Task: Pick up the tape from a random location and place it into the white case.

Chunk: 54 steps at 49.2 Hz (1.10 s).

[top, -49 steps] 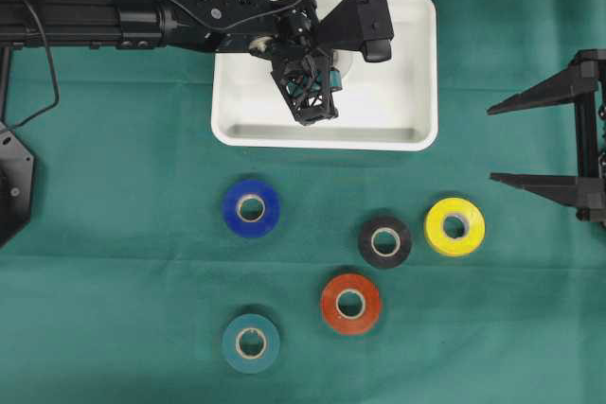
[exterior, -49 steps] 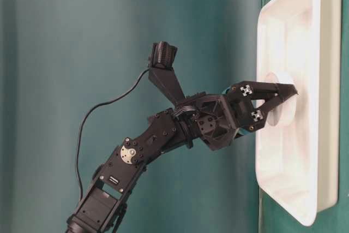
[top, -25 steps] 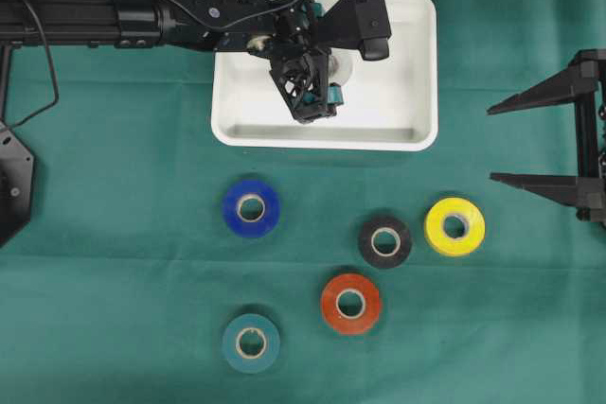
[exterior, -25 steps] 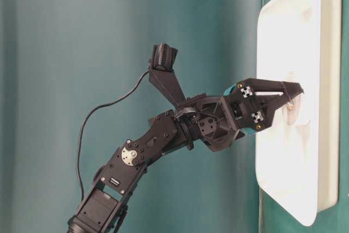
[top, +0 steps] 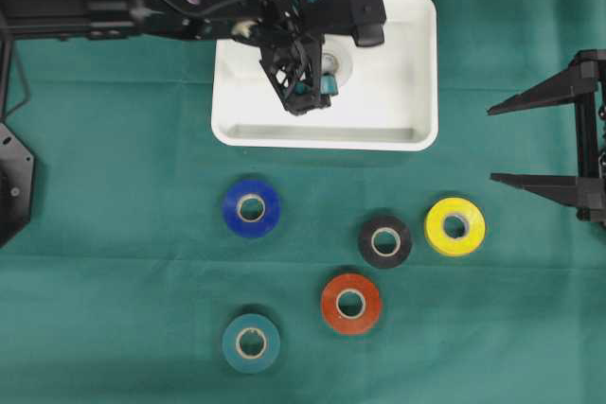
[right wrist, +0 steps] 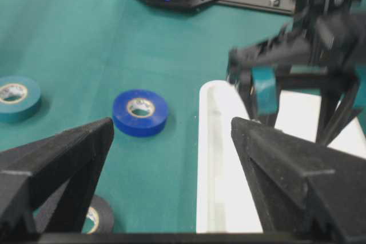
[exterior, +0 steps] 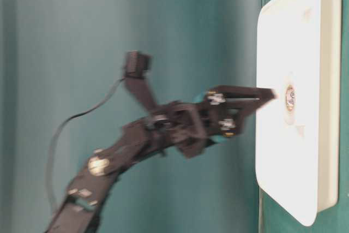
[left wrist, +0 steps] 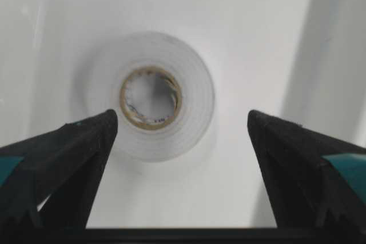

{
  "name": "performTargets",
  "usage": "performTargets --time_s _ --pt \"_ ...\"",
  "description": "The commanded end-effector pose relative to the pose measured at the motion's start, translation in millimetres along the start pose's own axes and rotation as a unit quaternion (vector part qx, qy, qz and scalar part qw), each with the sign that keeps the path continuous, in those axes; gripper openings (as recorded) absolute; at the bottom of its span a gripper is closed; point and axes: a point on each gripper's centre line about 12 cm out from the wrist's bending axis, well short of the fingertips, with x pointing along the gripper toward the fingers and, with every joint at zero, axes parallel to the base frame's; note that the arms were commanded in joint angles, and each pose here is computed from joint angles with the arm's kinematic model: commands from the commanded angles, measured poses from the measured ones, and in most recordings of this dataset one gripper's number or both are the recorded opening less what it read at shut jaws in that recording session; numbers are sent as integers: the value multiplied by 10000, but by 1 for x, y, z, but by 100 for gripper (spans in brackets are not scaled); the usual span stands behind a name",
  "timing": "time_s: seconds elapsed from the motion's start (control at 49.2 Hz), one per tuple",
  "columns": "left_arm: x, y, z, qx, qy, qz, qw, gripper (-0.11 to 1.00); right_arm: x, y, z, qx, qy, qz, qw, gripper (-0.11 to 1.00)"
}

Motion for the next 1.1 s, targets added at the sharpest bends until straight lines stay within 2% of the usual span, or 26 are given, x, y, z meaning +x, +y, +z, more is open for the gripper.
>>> performTargets --time_s 0.0,0.305,0.529,0.854,1.078 --pt "-40 0 22 18 -481 48 9988 98 1 0 11 1 -130 -6 9999 91" --pt "-94 -3 33 72 -569 32 9984 98 1 0 11 1 -130 -6 9999 91" --pt "-132 -5 45 126 -882 62 9960 98 1 0 11 1 -138 -6 9999 91" --pt "-134 -12 43 182 -873 19 9960 98 1 0 11 1 -138 -6 9999 91" --pt "-136 -47 43 514 -916 -224 9942 98 1 0 11 1 -130 -6 9999 91"
